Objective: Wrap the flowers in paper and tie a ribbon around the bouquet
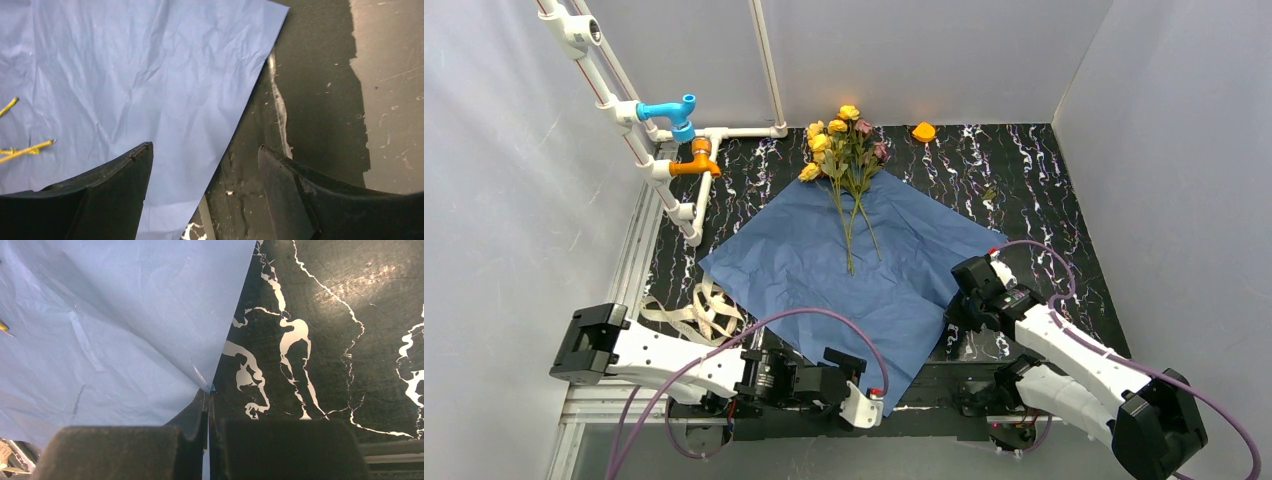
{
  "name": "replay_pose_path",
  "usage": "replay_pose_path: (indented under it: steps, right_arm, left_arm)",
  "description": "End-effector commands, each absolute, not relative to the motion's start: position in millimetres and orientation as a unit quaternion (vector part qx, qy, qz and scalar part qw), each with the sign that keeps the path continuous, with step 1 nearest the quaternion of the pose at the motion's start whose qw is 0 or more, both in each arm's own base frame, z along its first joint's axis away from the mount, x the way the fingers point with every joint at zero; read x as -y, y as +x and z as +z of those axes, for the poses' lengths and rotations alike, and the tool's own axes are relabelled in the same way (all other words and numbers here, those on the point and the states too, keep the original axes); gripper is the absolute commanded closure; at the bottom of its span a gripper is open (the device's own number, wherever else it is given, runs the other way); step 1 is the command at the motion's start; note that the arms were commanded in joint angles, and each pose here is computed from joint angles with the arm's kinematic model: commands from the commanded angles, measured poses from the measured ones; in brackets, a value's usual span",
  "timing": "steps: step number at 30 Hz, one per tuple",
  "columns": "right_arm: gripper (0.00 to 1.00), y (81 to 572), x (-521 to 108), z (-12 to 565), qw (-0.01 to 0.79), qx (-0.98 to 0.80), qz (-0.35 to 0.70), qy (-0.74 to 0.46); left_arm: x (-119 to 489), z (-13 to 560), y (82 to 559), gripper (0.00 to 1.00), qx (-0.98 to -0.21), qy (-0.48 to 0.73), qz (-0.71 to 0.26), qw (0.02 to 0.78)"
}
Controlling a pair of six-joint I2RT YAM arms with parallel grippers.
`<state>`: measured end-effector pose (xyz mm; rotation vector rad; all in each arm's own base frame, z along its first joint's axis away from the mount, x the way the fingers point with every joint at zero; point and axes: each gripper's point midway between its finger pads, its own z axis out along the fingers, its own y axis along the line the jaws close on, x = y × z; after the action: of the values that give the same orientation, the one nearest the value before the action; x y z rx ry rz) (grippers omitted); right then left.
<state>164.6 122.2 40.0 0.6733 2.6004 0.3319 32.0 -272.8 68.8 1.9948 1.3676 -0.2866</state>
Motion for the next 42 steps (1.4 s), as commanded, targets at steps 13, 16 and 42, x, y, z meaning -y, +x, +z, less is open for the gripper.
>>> replay_pose_path:
  steps: [13,16,42]
  right_arm:
    - [0.99,163,-117,38,0.22,-0.937,0.11,0.247]
    - [0.99,163,-117,37,0.218,-0.938,0.109,0.245]
    - [0.03,160,-110,50,0.236,-0.945,0.105,0.199]
  left_arm:
    - [302,36,17,0.39,-0.466,0.797,-0.122,0.365]
    - [304,32,13,0.41,-0.468,0.795,-0.131,0.363]
    - [318,41,9,1.0,-0.511,0.747,-0.168,0.392]
